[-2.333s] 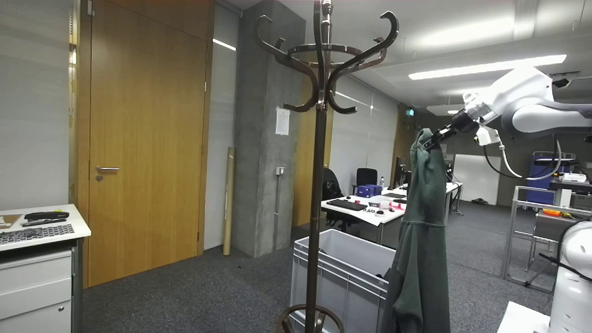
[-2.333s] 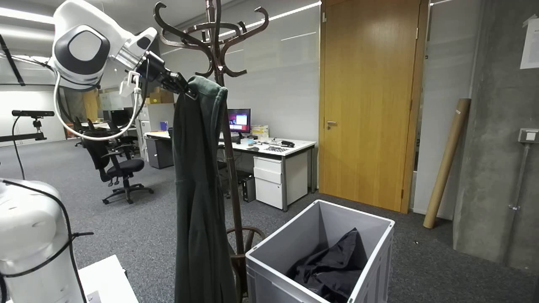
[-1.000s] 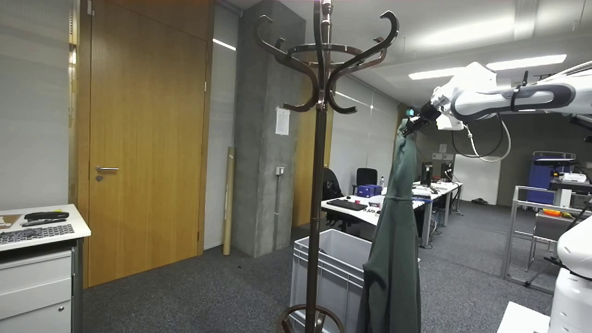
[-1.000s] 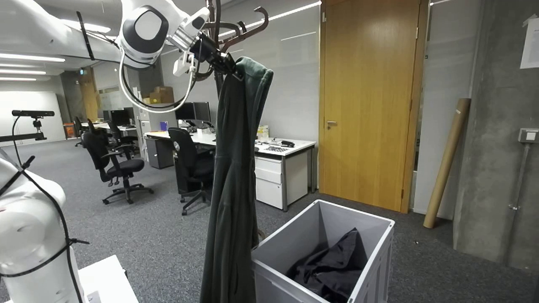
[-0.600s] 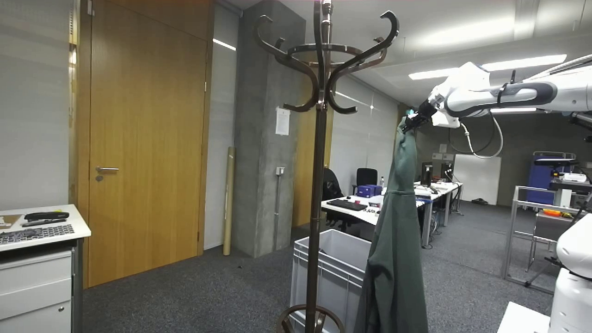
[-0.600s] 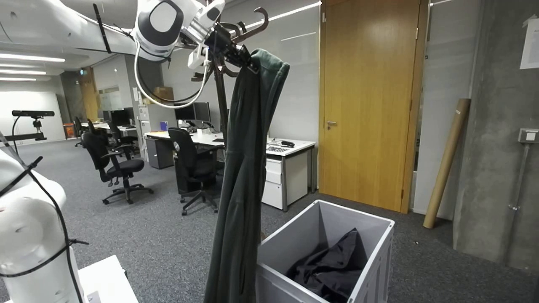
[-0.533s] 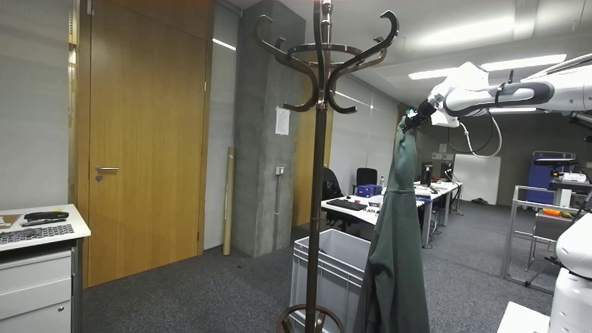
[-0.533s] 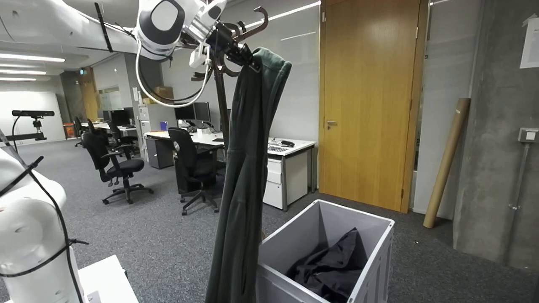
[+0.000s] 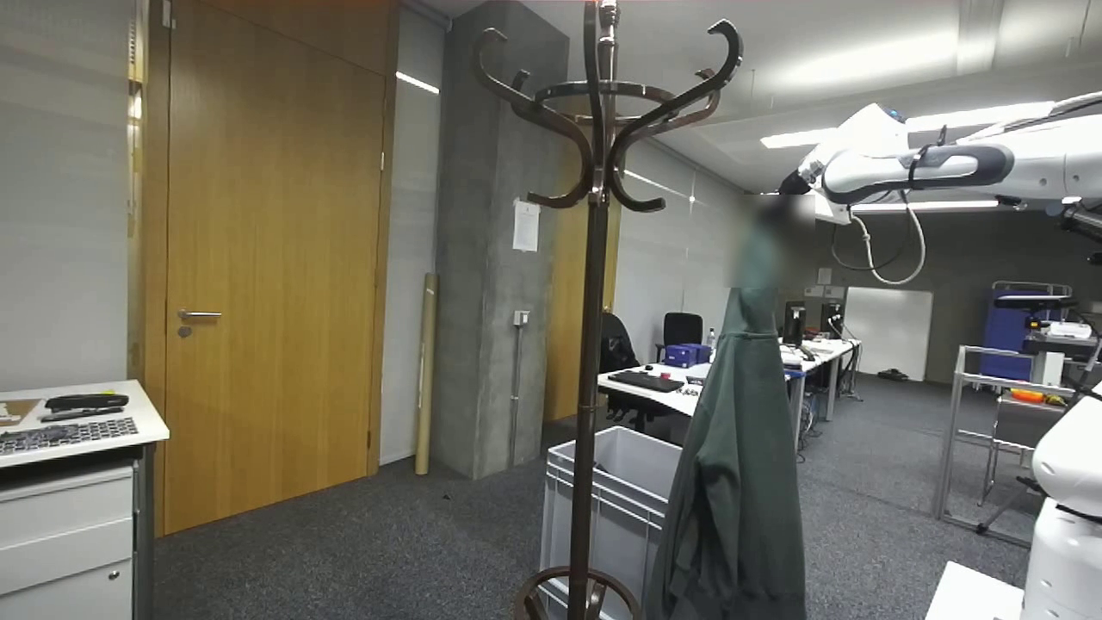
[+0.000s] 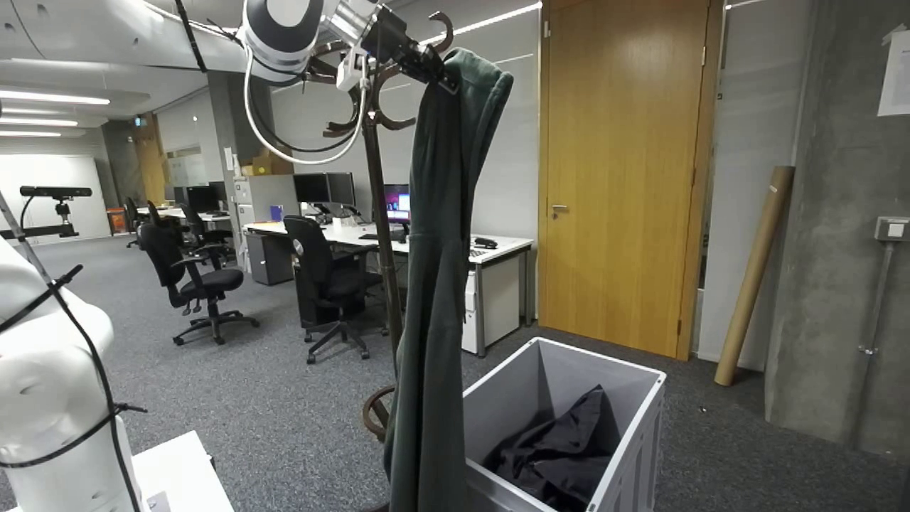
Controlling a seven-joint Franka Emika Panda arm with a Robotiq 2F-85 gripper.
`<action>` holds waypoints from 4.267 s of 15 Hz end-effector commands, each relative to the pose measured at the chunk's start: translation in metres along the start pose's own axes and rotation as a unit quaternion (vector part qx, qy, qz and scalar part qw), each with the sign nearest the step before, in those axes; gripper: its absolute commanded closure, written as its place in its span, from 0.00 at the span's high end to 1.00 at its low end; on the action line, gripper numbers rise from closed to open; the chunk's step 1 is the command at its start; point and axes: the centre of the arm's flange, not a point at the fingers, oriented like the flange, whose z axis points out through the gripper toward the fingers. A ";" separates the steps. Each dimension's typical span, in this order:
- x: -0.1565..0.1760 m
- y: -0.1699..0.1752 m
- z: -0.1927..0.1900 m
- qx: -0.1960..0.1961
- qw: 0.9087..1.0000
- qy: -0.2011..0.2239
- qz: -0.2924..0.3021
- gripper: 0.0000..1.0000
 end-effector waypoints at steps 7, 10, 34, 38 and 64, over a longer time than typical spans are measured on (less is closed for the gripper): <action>0.063 -0.009 -0.009 -0.005 0.988 0.131 0.084 0.02; 0.069 -0.011 -0.002 -0.009 0.982 0.164 0.094 0.02; -0.009 -0.028 0.206 -0.080 0.994 0.012 0.070 0.02; -0.015 -0.027 0.221 -0.080 0.994 -0.002 0.076 0.02; -0.047 -0.023 0.325 -0.069 0.968 -0.179 0.161 0.02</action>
